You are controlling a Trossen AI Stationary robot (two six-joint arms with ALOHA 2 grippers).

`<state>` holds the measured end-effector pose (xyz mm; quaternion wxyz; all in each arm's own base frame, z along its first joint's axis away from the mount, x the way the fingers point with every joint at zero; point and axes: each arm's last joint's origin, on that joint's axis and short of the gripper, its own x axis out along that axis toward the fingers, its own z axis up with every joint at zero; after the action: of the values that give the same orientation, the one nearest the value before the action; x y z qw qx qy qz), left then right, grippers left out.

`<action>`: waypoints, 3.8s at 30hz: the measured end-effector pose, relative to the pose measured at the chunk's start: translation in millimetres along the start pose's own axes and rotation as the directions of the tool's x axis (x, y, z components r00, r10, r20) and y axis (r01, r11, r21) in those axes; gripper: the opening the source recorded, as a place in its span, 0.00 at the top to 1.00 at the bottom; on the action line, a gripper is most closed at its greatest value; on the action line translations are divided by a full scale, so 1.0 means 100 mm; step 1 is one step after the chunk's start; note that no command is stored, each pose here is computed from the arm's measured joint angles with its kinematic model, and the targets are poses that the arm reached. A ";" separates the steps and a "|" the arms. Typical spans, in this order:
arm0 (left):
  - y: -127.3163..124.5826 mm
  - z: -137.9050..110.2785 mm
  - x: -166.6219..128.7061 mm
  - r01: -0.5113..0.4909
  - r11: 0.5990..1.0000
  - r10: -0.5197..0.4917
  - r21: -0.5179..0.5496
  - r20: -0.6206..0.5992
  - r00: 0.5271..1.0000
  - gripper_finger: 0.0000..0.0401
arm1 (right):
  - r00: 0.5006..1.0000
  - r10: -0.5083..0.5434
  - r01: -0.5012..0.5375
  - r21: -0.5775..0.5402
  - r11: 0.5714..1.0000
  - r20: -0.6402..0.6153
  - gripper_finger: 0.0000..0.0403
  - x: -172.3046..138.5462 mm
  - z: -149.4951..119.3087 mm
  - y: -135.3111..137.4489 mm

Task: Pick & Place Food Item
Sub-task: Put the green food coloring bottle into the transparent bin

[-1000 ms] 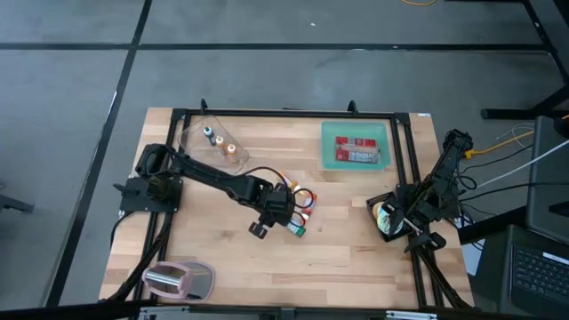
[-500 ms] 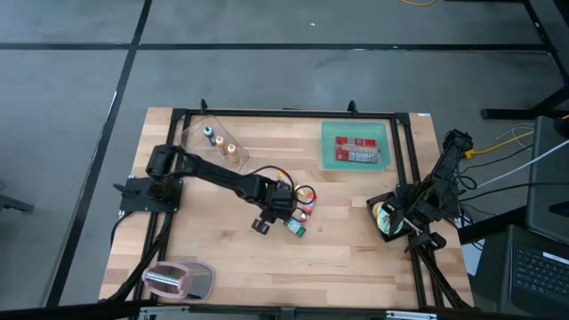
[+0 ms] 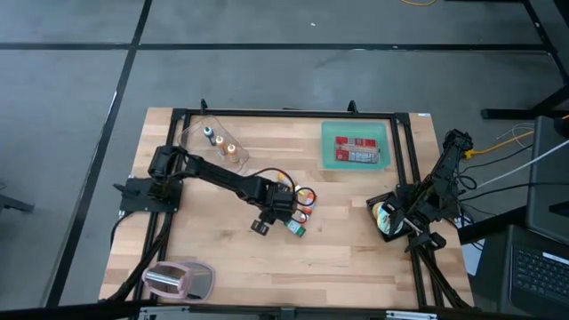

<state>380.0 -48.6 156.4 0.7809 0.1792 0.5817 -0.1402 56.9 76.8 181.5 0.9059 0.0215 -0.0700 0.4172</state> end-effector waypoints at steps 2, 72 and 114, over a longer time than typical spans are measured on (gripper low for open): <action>0.00 0.00 0.00 -0.001 1.000 0.001 0.000 0.001 1.000 0.72 | 1.000 0.000 0.000 0.000 1.000 0.000 0.36 0.00 0.00 0.00; 0.06 0.04 0.12 0.019 1.000 -0.020 0.022 0.041 0.999 0.90 | 1.000 0.003 -0.003 -0.001 1.000 0.000 0.36 0.00 0.00 0.00; 0.10 -0.18 -2.03 -0.511 0.835 0.430 -0.203 -0.338 0.837 0.92 | 1.000 0.026 -0.027 -0.097 0.995 -0.011 0.36 0.00 -0.01 0.01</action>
<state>311.4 -29.2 347.2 0.7187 0.2213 0.6369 0.1698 56.5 77.4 180.4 0.9006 -0.0256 -0.0861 0.4253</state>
